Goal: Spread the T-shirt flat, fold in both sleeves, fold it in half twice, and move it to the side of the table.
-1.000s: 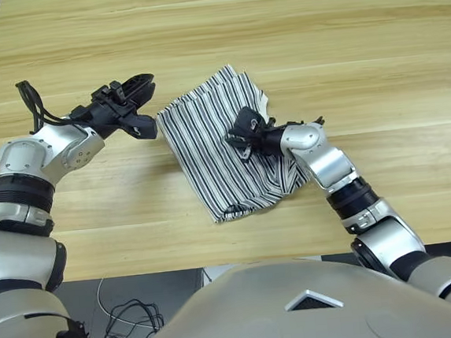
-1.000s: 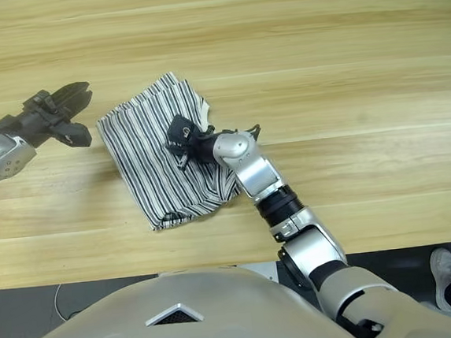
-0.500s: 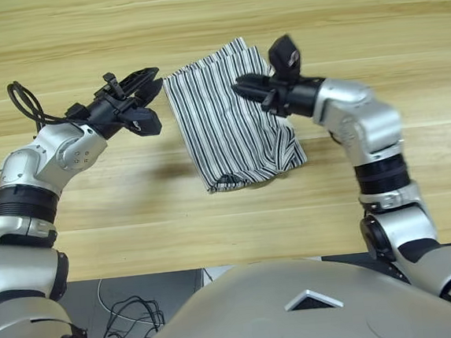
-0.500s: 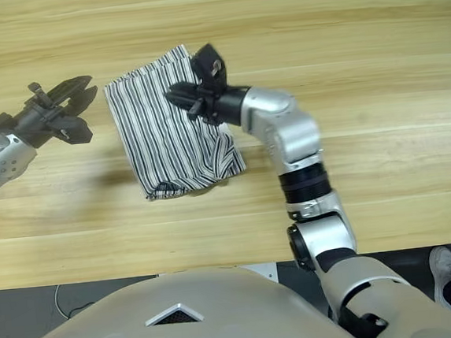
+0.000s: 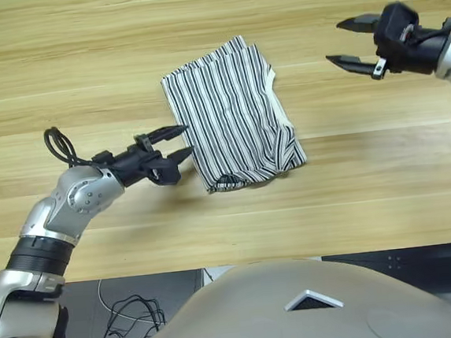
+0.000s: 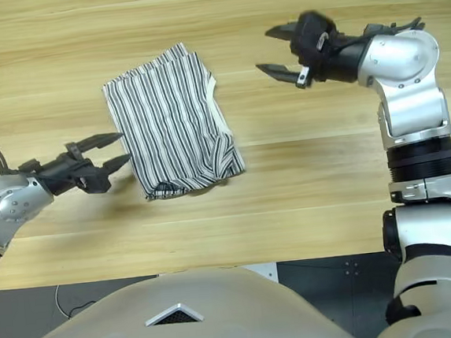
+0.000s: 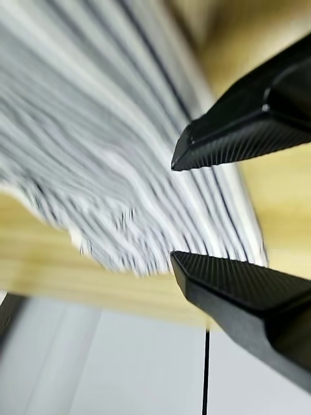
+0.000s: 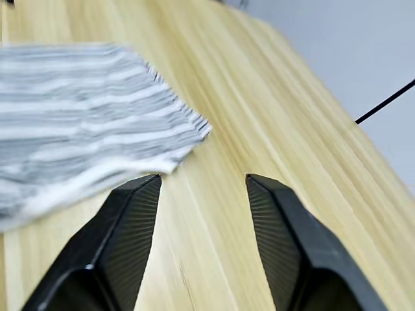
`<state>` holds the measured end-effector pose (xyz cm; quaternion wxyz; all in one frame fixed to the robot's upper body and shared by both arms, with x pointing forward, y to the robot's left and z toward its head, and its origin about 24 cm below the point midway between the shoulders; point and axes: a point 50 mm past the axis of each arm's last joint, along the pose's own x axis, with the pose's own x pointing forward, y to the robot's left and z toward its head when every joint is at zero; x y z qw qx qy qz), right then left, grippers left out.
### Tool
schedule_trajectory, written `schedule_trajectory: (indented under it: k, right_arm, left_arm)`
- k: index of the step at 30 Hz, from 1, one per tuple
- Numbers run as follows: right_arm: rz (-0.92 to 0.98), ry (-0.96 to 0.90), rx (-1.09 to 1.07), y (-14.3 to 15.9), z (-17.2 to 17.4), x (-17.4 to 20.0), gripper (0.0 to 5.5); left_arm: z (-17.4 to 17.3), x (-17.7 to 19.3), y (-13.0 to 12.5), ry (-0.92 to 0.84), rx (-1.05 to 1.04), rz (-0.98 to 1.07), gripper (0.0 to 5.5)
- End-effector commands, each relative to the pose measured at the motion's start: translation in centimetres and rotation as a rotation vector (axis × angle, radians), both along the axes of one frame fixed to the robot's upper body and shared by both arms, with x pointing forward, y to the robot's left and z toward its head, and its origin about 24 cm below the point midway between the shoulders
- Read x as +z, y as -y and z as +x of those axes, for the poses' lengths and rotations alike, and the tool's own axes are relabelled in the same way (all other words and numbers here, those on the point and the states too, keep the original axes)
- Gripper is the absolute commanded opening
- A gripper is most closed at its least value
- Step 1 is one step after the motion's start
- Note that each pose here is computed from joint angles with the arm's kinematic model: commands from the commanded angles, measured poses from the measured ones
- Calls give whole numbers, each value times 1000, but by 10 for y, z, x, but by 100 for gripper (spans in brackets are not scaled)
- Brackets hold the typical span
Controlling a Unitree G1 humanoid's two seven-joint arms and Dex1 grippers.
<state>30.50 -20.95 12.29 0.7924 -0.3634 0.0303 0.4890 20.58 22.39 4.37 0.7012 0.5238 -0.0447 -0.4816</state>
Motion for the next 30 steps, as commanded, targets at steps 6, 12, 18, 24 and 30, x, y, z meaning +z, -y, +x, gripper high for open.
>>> schedule_trajectory:
  k: [6,12,18,24,30]
  right_arm:
    - [-505,56,686,30,-64,-73,360]
    - [-407,95,775,19,-73,-89,360]
    - [-372,137,825,5,-75,-99,360]
    - [-375,178,832,-4,-72,-104,360]
    - [-377,213,832,-14,-66,-108,360]
  left_arm:
    - [-41,20,-22,-217,-84,200,335]
    - [-52,13,-19,-253,-88,213,335]
    - [-52,-2,-11,-227,-118,213,335]
    - [-52,-18,-13,-207,-126,242,335]
    - [-46,-25,-9,-185,-133,228,335]
